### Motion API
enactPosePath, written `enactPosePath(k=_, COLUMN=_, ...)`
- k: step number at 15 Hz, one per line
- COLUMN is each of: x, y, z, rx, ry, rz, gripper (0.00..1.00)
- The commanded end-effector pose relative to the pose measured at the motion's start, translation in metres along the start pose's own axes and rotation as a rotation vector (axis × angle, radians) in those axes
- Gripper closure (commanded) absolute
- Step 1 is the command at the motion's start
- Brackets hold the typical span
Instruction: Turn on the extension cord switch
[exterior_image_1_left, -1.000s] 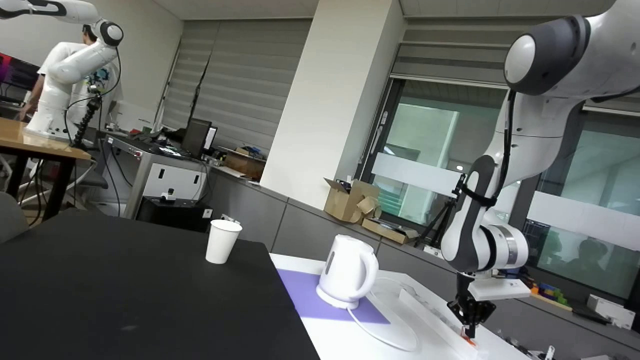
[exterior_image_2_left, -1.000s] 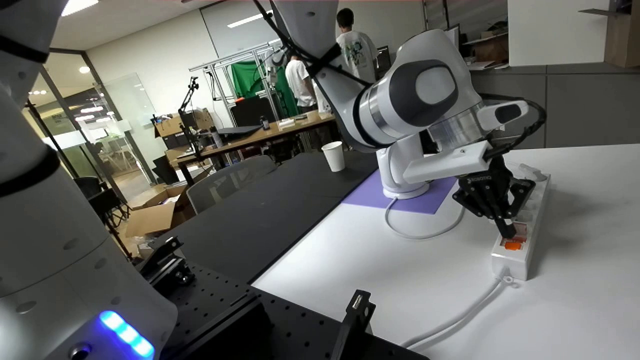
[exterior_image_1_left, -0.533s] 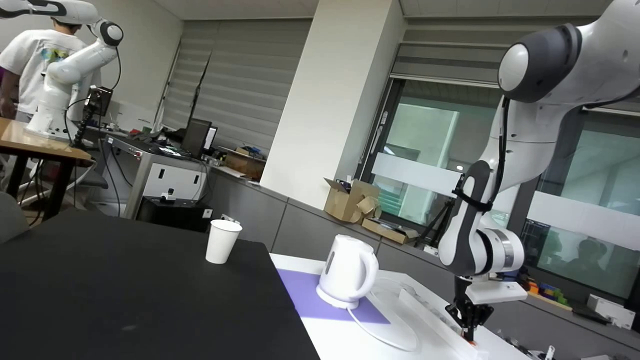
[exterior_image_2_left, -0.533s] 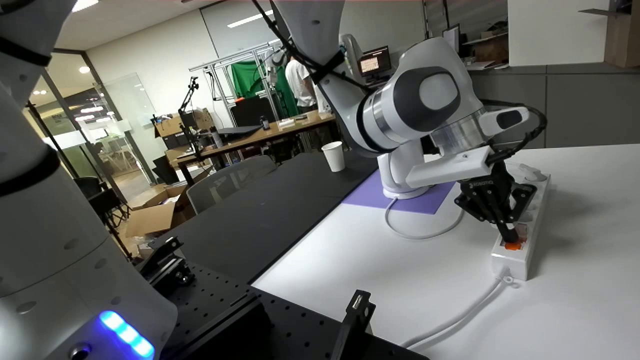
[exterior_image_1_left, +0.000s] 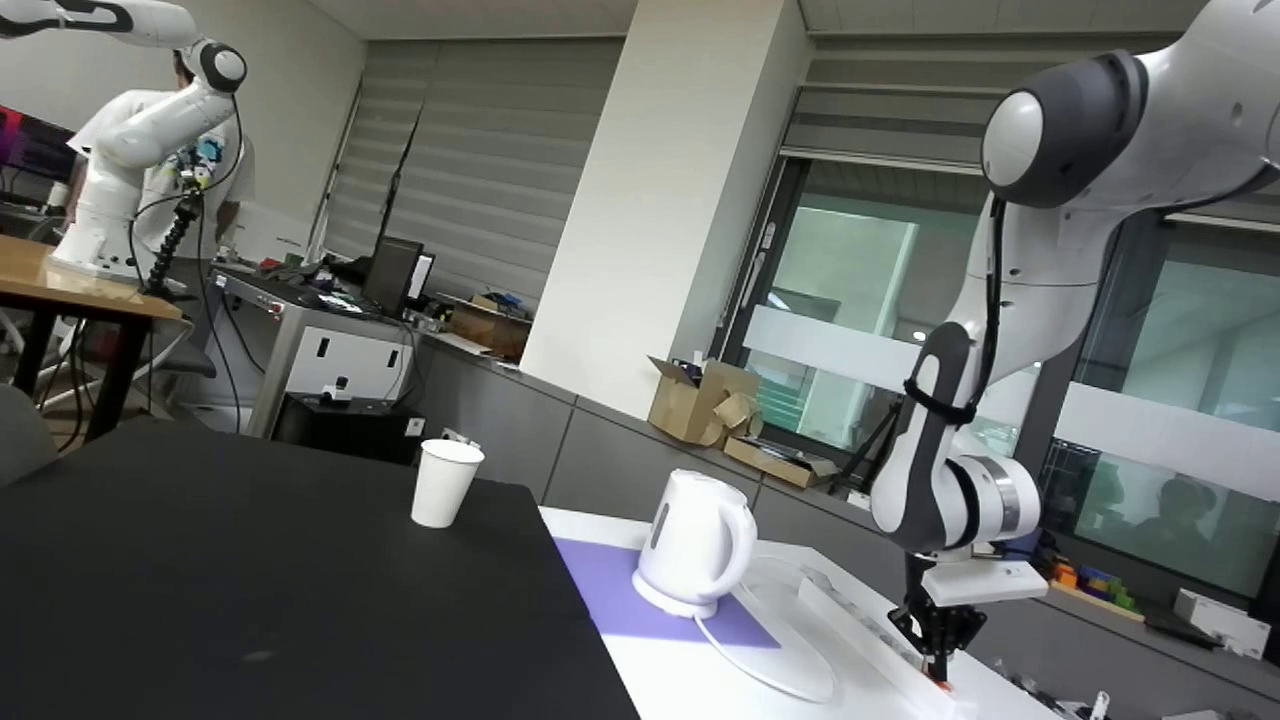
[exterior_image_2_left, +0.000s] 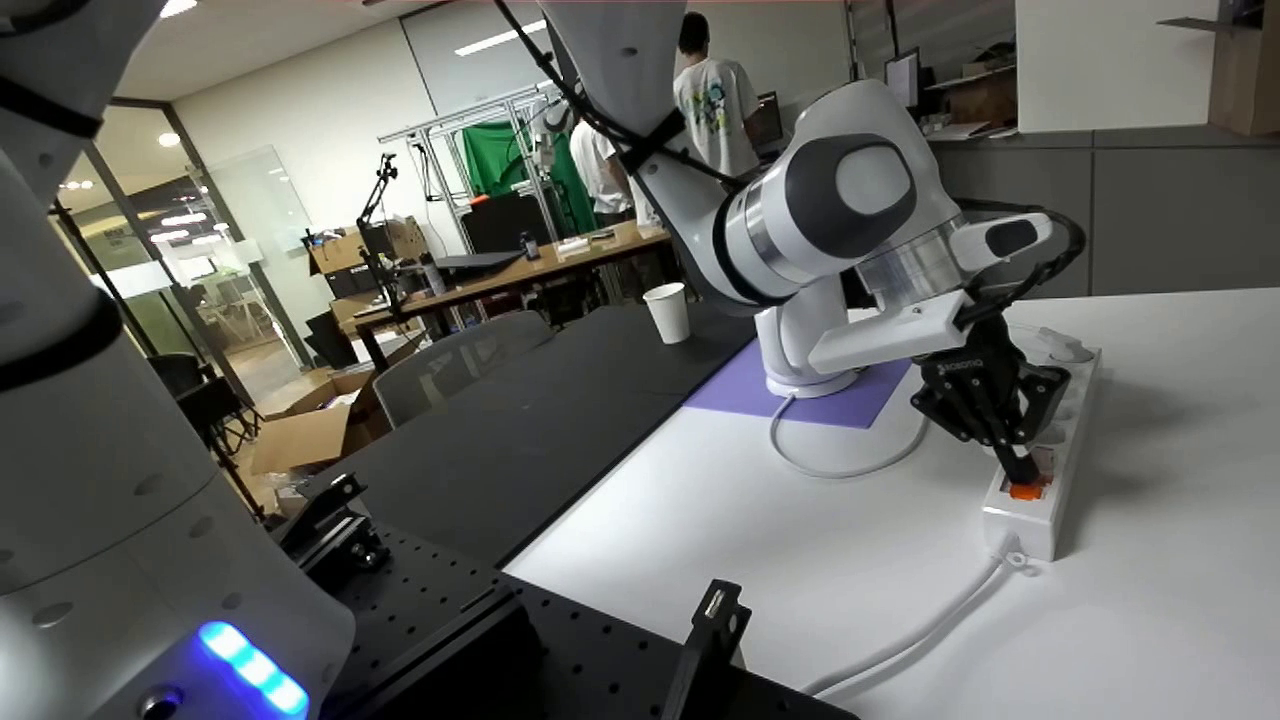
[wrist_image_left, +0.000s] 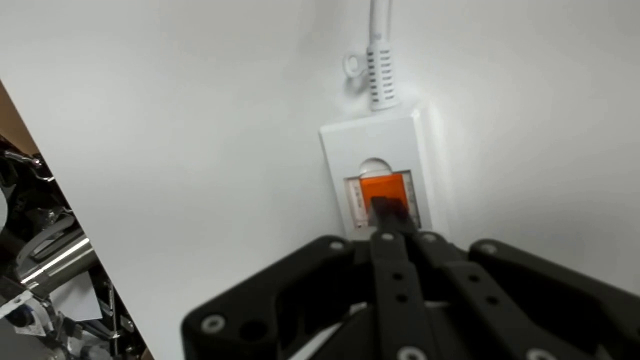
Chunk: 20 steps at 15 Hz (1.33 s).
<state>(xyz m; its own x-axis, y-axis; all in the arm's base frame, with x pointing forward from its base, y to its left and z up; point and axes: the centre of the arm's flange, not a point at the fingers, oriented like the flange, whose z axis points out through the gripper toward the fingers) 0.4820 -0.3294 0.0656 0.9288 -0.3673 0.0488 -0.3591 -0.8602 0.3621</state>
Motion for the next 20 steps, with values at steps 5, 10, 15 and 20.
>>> enactPosePath(k=5, x=-0.006, y=-0.005, z=-0.021, rx=-0.036, ry=-0.019, rz=0.023, gripper=1.0)
enactPosePath(k=10, x=-0.008, y=-0.002, z=-0.019, rx=-0.015, ry=-0.01, rz=0.015, gripper=1.0)
enactPosePath(k=15, x=-0.008, y=-0.003, z=-0.012, rx=-0.005, ry=-0.012, rz=0.013, gripper=1.0)
enactPosePath(k=20, x=-0.007, y=-0.003, z=-0.005, rx=0.003, ry=-0.011, rz=0.015, gripper=1.0)
